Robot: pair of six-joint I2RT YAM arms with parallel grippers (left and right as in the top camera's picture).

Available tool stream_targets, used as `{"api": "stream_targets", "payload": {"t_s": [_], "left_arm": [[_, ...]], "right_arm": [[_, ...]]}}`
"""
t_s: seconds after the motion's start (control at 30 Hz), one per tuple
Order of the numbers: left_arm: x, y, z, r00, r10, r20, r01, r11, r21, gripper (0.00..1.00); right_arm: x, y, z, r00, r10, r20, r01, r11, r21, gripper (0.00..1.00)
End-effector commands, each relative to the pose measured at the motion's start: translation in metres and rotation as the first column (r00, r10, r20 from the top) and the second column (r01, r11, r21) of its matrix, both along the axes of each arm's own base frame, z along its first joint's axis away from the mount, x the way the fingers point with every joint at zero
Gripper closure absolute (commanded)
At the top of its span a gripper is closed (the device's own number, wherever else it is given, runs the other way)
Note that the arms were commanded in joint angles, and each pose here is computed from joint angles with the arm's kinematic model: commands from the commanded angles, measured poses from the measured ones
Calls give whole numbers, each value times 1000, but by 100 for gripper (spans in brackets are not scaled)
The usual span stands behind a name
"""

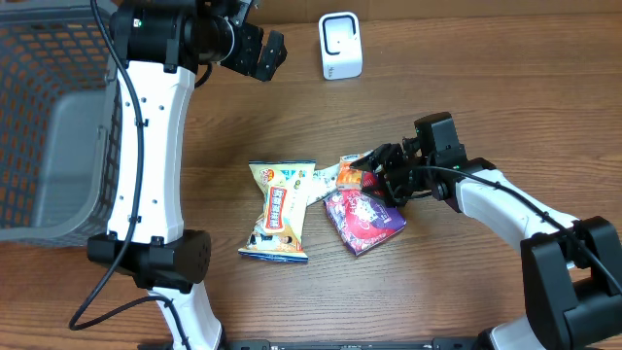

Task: Scan the item barcode
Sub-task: 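Lower the right gripper onto the orange Kleenex pack and grasp it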

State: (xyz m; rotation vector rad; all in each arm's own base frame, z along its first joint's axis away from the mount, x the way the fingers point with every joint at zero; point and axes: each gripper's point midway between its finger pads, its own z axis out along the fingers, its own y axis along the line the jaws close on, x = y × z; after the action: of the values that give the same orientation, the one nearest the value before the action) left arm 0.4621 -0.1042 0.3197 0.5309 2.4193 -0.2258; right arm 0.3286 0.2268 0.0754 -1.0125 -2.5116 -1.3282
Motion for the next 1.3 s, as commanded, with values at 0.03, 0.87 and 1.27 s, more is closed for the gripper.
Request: {"api": "stream_targets", "payload": {"t_s": [0.03,0.87,1.27], "left_arm": [[-2,3,11,1000,15,25,-15,1000,-4,0],[-2,3,9,1000,9,24,-9,1000,-1,0],[-1,3,9,1000,9,23,-9,1000,-1,0]], "right_arm": [[9,-9,-6,999,-43,-2,42,998,-44,41],[45,-18,-4,921,124,370,-57,981,-185,22],[45,-5,-12,917,150,371,-117,987,-109,25]]}}
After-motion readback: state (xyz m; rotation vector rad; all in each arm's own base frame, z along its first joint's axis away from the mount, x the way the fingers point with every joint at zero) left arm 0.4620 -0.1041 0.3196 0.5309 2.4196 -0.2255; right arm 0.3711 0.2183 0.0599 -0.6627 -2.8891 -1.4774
